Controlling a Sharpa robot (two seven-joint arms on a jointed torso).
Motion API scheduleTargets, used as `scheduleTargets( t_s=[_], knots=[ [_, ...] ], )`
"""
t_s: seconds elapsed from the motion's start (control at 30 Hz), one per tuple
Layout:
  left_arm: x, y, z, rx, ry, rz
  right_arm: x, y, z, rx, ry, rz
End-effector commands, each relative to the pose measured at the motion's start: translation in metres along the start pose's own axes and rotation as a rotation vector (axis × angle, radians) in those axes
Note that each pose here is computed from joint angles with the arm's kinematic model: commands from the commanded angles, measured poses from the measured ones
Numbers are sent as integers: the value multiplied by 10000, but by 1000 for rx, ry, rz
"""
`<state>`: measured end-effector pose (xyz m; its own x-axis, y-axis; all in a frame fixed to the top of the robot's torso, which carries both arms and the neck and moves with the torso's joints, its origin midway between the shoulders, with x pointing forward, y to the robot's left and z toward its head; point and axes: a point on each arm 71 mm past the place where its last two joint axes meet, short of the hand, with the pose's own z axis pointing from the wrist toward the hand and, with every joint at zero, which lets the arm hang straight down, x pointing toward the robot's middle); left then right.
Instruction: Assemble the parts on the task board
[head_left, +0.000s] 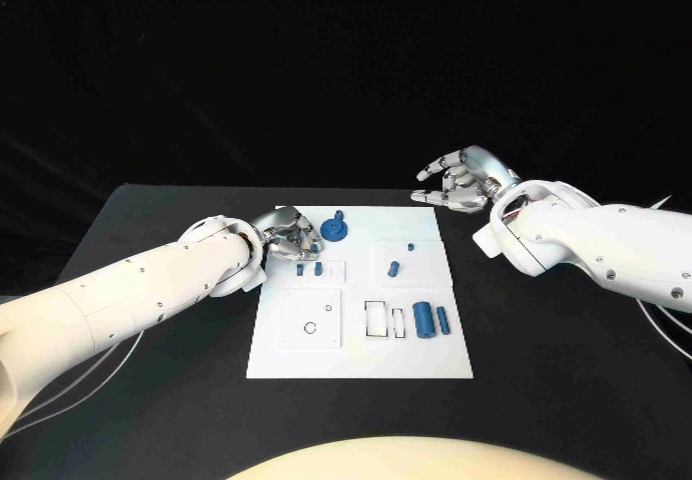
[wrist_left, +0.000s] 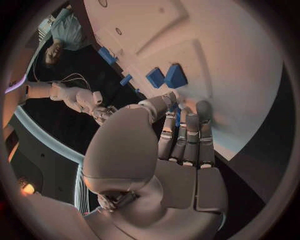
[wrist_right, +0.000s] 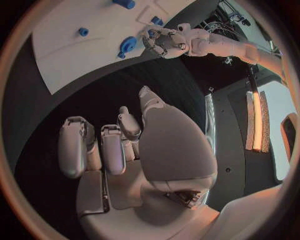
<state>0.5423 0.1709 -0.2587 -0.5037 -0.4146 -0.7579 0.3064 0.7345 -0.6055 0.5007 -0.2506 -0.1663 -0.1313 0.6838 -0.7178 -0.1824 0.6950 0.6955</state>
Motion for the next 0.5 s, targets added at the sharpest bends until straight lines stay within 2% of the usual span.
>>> scheduleTargets(
  t_s=[0.03, 0.5],
  knots=[
    [31, 23, -7, -7, 9, -3, 5, 4, 1, -3, 2, -1],
    [30, 30, -10, -10, 12, -6, 1, 0, 2, -3, 0, -2]
  ],
)
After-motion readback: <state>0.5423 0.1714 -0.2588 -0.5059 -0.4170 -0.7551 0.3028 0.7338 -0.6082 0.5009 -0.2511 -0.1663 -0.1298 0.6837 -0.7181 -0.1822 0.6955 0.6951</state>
